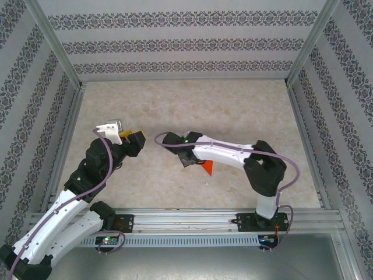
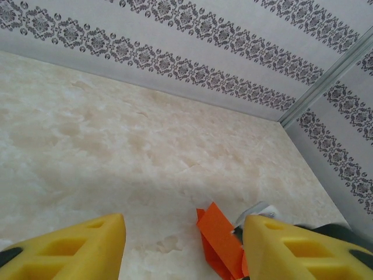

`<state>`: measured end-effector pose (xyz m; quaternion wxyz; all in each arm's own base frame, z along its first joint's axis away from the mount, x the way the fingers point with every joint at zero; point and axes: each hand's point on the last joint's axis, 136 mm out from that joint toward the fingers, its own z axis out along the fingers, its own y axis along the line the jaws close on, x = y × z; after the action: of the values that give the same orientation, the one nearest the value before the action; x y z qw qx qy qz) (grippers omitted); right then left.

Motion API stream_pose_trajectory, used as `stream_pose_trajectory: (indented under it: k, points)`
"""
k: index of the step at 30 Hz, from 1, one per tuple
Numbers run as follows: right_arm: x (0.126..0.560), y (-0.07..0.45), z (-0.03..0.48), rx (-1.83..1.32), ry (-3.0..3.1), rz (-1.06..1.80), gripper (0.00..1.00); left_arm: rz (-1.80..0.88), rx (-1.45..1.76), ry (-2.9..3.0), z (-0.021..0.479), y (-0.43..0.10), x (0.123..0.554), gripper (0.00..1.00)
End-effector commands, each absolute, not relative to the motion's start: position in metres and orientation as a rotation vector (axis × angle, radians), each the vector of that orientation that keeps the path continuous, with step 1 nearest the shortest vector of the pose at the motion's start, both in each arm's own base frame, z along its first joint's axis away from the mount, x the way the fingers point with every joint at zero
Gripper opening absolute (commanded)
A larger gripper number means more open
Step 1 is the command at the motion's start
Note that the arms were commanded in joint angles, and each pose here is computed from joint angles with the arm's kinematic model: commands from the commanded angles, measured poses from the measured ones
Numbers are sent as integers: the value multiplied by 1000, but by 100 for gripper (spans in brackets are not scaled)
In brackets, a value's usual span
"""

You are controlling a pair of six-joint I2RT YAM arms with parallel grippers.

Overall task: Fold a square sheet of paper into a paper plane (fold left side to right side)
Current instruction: Turn over the paper at the center of the table, then pick up the paper from the center of the table.

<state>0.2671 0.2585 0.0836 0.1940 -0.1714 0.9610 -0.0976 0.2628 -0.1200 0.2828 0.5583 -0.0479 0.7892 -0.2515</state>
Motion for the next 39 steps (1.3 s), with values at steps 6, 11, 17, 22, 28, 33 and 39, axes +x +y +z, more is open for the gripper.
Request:
stream_pose_trajectory:
  k: [6,11,17,22,28,33,39]
  points:
    - [269,251,134,-378,2624,52,91,-654,-78,1838,290,-134,268,57]
    - [270,235,156,-293,2544,224,98,-685,-79,1859,283,-141,271,61]
    - [271,213,164,-84,2420,544,98,-767,-94,1905,262,-156,277,67]
    - [268,186,150,133,2318,757,98,-833,-97,1969,242,-172,283,69]
    - [261,161,125,312,2259,871,98,-950,-118,2064,212,-197,292,67]
    - [256,150,117,378,2239,887,98,-1080,-123,2170,182,-225,299,62]
    - [246,141,102,425,2246,884,98,-1206,-164,2223,157,-251,310,60]
